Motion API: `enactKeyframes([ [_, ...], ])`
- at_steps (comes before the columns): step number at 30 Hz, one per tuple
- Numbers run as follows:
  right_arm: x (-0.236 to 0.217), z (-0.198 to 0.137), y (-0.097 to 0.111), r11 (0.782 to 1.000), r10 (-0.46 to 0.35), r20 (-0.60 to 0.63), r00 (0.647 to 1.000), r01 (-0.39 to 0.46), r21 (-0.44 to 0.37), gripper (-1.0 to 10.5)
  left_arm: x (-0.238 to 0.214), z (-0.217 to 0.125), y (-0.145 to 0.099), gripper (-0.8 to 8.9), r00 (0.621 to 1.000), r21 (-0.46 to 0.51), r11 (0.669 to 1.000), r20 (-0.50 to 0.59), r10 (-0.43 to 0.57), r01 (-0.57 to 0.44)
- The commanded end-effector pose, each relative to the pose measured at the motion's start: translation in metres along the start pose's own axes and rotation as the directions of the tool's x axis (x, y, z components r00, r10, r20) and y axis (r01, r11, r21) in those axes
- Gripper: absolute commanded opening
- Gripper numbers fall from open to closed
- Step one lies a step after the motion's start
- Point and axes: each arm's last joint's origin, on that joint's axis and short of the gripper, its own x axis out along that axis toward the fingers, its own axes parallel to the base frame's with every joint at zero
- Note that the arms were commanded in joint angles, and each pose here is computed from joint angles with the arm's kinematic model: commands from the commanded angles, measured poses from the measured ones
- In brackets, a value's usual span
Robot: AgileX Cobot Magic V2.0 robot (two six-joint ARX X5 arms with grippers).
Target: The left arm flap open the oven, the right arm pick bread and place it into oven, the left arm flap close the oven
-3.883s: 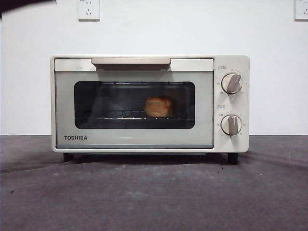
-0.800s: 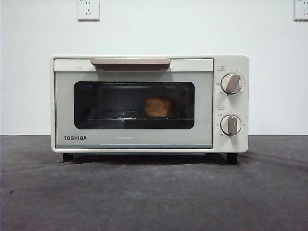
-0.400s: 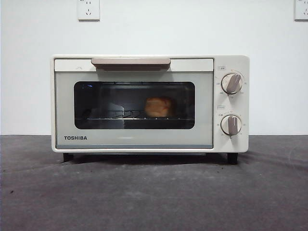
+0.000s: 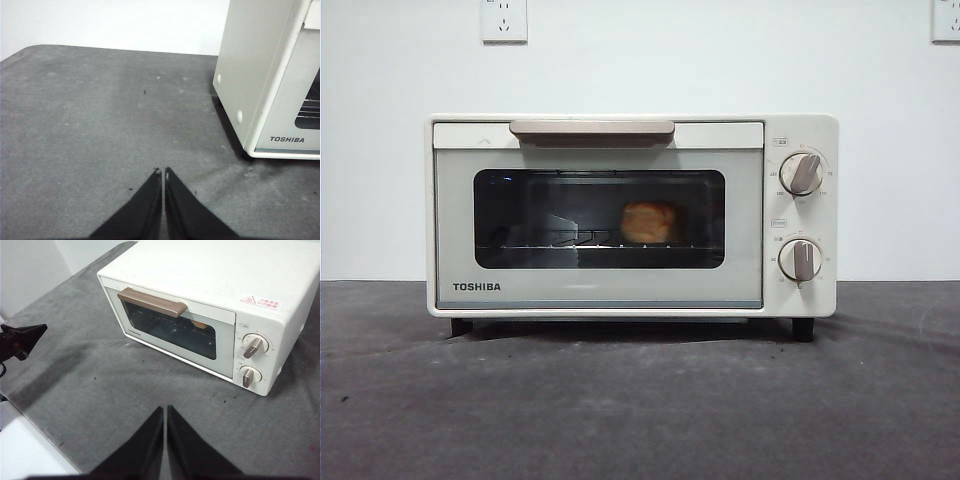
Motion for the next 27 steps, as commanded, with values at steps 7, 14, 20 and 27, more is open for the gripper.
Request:
enactKeyframes([
  [7, 0.008, -0.014, -0.029, 0.960, -0.278, 0.174, 0.945, 0.266, 0.090, 0.1, 0.002, -0.007, 0.001, 0.16, 1.000, 0.018, 1.000, -0.024, 0.005, -0.005],
  [14, 0.045, -0.077, -0.068, 0.878, -0.456, 0.358, 0.815, 0.478, 0.029, 0.1, 0.002, -0.007, 0.001, 0.16, 1.000, 0.017, 1.000, -0.024, 0.006, -0.005],
  [20, 0.071, -0.128, -0.091, 0.834, -0.517, 0.421, 0.745, 0.550, 0.051, 0.1, 0.002, -0.007, 0.001, 0.16, 1.000, 0.018, 1.000, -0.024, 0.005, -0.005],
  [27, 0.089, -0.163, -0.102, 0.834, -0.527, 0.374, 0.763, 0.549, 0.054, 0.1, 0.002, -0.007, 0.001, 0.16, 1.000, 0.018, 1.000, -0.024, 0.005, -0.005],
])
